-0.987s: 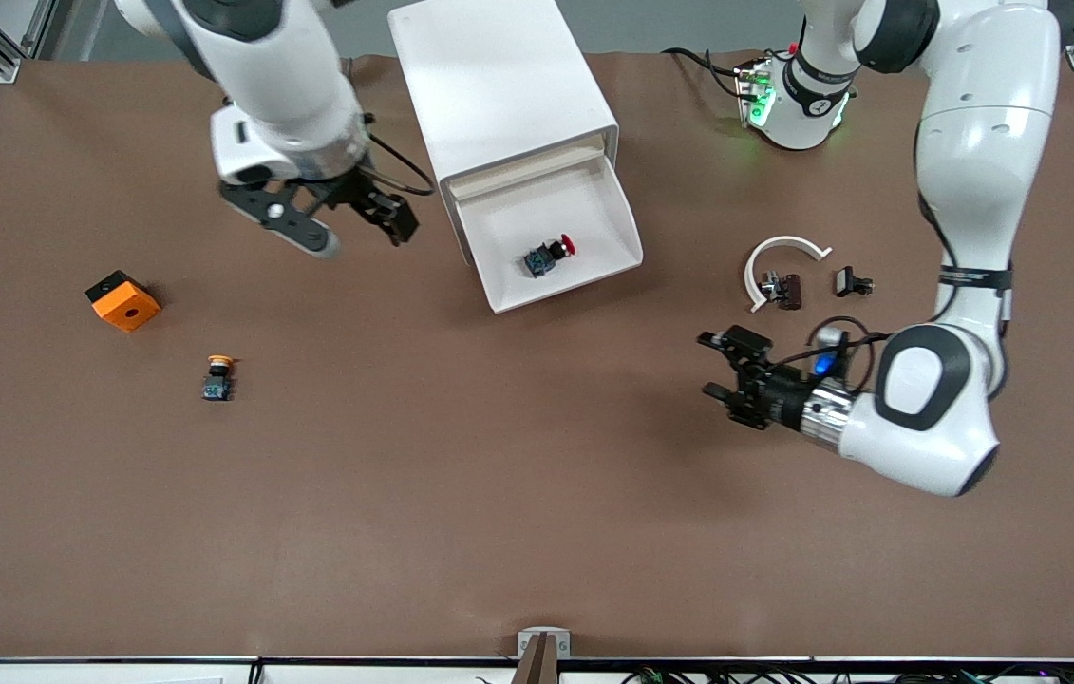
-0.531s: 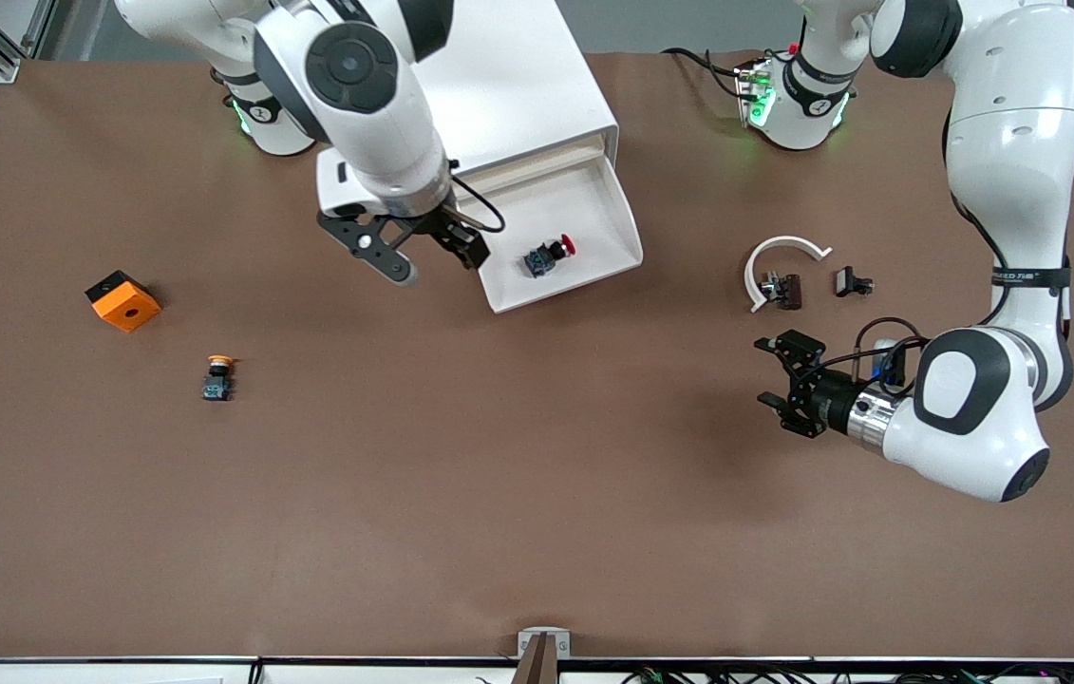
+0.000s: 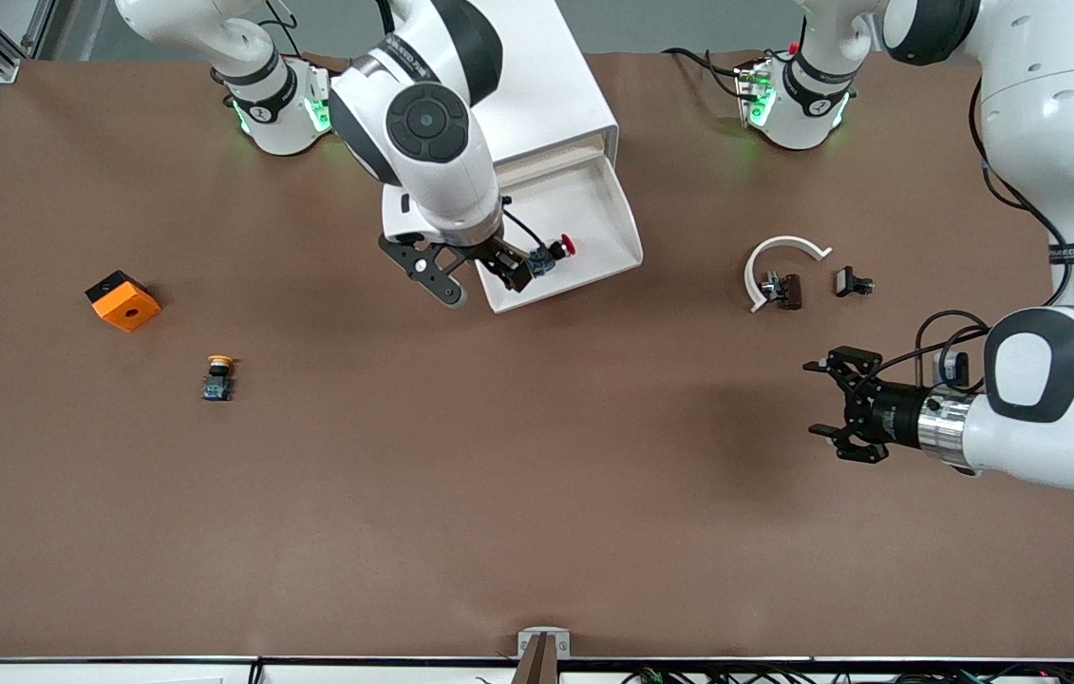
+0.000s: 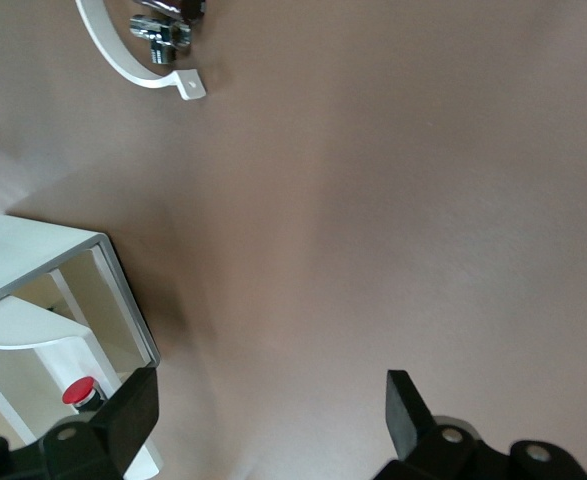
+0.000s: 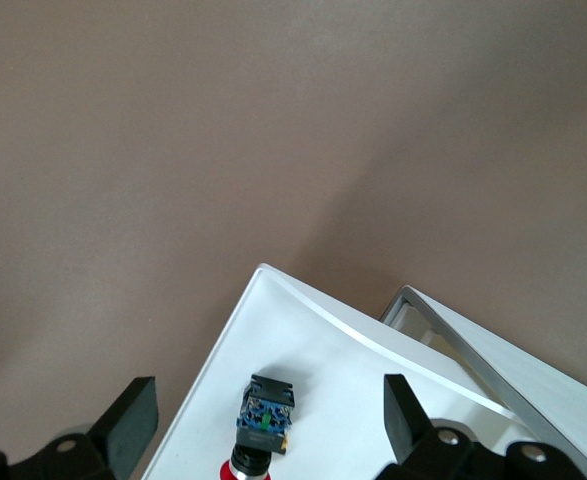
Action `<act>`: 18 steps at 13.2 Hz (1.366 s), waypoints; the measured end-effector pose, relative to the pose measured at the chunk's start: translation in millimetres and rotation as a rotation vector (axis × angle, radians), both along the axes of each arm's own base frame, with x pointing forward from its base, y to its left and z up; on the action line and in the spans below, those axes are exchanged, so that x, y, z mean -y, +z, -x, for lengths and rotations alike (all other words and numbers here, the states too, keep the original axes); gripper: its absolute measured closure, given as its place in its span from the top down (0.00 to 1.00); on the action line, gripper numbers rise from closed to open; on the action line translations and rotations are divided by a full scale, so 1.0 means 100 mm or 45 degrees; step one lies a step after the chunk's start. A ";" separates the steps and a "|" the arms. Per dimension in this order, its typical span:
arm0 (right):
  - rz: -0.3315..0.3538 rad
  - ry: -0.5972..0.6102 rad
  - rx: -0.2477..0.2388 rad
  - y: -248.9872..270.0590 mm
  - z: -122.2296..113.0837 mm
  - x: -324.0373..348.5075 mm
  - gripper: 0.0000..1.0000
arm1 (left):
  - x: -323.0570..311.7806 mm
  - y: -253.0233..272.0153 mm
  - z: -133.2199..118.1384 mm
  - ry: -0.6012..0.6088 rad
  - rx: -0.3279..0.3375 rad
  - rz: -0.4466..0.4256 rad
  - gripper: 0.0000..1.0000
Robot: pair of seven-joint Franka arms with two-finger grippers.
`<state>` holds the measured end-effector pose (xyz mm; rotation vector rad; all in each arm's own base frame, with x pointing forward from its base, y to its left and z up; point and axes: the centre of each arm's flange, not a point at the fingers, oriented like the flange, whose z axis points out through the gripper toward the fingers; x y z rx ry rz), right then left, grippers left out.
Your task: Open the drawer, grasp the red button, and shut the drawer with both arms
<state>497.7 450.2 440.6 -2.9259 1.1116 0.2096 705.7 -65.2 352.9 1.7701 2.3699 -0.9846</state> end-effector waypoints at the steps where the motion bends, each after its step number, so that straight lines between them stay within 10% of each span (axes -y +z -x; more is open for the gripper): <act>1: -0.007 -0.004 0.006 -0.04 -0.03 -0.01 1.00 | -0.01 0.09 -0.01 -0.015 0.034 0.003 1.00; 4: -0.033 0.002 0.030 -0.08 -0.02 -0.09 0.70 | 0.03 0.26 0.01 -0.056 0.083 -0.004 1.00; 10: -0.009 -0.021 -0.007 -0.44 0.09 -0.32 0.81 | 0.51 0.27 0.11 -0.353 0.167 -0.081 1.00; 18: -0.004 -0.112 -0.076 -0.62 0.22 -0.47 0.89 | 0.78 0.51 0.46 -1.066 0.332 0.101 1.00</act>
